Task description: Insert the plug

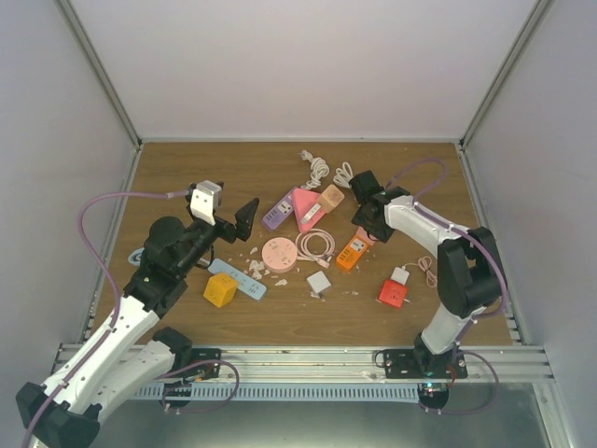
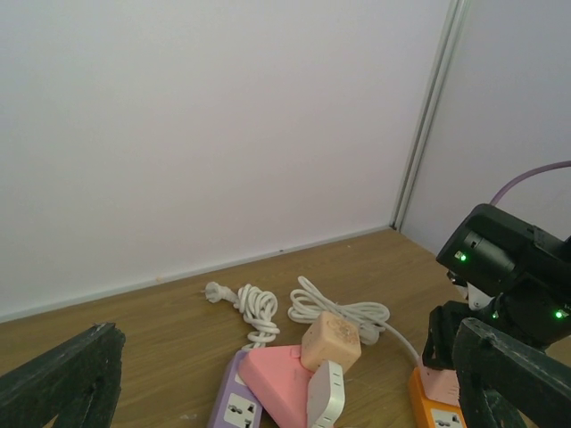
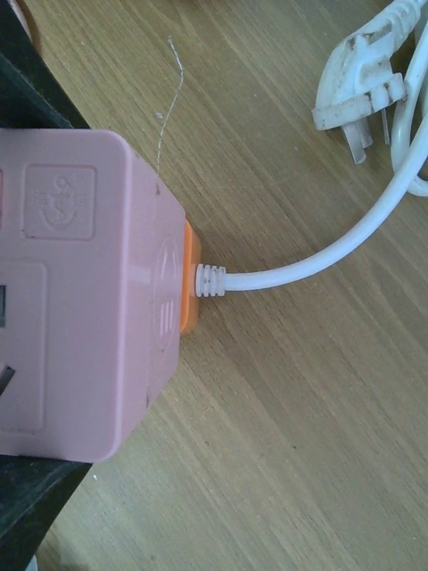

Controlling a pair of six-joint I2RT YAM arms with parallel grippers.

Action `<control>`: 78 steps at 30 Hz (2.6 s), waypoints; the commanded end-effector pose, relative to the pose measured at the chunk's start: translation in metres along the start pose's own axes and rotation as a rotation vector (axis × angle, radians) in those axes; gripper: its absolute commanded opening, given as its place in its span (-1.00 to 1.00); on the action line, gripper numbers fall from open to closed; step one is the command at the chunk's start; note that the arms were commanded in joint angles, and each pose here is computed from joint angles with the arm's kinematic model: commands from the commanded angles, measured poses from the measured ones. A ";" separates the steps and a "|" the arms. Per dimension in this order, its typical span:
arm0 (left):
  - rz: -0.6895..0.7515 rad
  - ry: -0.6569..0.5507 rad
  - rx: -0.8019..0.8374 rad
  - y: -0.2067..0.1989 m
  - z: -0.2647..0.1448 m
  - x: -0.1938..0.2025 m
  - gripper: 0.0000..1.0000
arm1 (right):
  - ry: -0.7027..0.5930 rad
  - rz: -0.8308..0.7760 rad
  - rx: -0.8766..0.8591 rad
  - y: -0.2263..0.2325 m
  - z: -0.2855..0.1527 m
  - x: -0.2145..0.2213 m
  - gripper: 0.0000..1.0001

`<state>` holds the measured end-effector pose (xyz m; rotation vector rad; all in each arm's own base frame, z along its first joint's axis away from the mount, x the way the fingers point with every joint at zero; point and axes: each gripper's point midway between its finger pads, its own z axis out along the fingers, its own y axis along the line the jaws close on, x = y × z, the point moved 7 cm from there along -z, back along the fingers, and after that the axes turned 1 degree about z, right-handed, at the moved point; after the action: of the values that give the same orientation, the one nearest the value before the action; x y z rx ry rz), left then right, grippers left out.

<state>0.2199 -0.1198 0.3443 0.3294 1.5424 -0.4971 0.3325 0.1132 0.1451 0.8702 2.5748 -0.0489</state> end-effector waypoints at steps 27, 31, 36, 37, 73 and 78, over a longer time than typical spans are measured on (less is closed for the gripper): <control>-0.003 -0.018 -0.022 0.006 0.005 0.000 0.98 | 0.037 -0.051 0.326 -0.049 0.082 0.053 -0.29; -0.004 -0.012 -0.025 0.007 0.007 0.002 0.98 | 0.017 -0.062 0.335 -0.046 0.083 0.054 -0.30; -0.002 -0.006 -0.025 0.007 0.008 0.003 0.98 | -0.013 -0.166 0.270 -0.030 0.080 0.032 -0.27; -0.003 -0.005 -0.026 0.008 0.008 0.003 0.98 | -0.002 -0.215 0.229 -0.024 0.082 0.028 -0.25; -0.002 0.002 -0.032 0.009 0.008 0.004 0.98 | -0.074 -0.272 -0.037 0.008 0.028 -0.049 0.56; -0.002 0.005 -0.033 0.009 0.009 0.005 0.98 | -0.077 -0.263 -0.020 0.012 0.035 -0.056 0.44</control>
<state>0.2314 -0.1192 0.3339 0.3199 1.5888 -0.4735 0.3802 0.0909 0.1298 0.4635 2.6339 -0.1215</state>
